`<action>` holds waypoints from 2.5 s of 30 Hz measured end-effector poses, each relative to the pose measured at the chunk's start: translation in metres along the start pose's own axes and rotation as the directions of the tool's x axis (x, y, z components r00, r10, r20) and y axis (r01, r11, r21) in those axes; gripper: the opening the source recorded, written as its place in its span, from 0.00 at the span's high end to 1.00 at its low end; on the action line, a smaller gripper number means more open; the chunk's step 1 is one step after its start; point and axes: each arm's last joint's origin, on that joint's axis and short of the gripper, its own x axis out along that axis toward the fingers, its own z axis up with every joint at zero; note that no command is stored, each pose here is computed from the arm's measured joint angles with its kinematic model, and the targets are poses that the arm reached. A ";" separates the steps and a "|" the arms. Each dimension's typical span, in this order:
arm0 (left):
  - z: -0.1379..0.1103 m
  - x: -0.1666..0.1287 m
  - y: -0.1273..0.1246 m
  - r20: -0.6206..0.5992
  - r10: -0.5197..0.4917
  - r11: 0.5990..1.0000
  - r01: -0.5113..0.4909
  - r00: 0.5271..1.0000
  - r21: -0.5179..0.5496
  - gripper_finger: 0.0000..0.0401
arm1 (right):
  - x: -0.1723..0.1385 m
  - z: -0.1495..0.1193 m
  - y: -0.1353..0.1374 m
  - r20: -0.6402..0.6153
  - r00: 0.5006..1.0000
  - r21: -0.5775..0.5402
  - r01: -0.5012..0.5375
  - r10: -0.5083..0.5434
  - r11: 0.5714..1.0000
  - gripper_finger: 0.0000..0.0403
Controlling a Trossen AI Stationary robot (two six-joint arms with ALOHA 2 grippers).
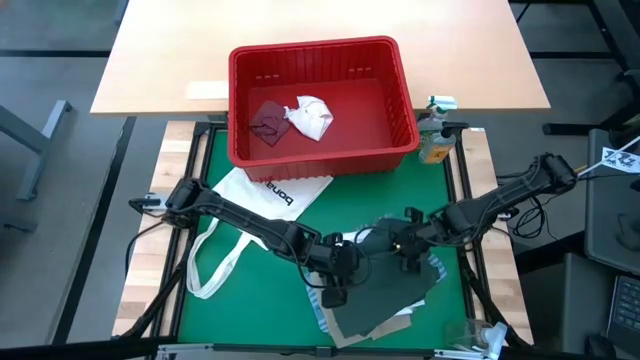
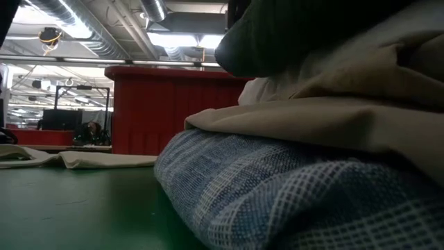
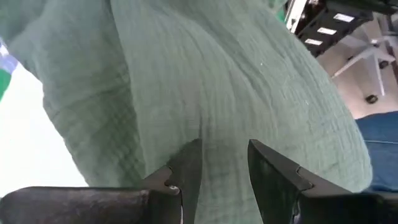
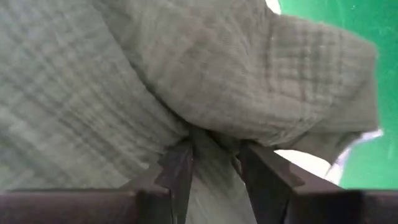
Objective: Fold Laundry from Bin
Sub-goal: Fold the green shirt
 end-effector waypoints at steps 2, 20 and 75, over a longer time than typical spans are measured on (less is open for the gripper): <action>-0.004 0.003 0.005 -0.011 0.017 1.000 -0.016 1.000 0.025 0.69 | 0.010 -0.005 -0.002 0.009 1.000 0.012 -0.007 0.006 1.000 0.66; -0.058 0.040 0.073 -0.233 0.155 0.981 -0.123 0.960 0.147 0.69 | 0.034 -0.012 -0.009 0.162 0.985 0.218 0.016 -0.053 0.976 0.66; -0.032 0.006 0.045 -0.082 -0.123 0.990 0.128 0.989 0.063 0.69 | 0.009 0.018 -0.018 -0.035 0.997 0.020 -0.073 0.074 0.997 0.66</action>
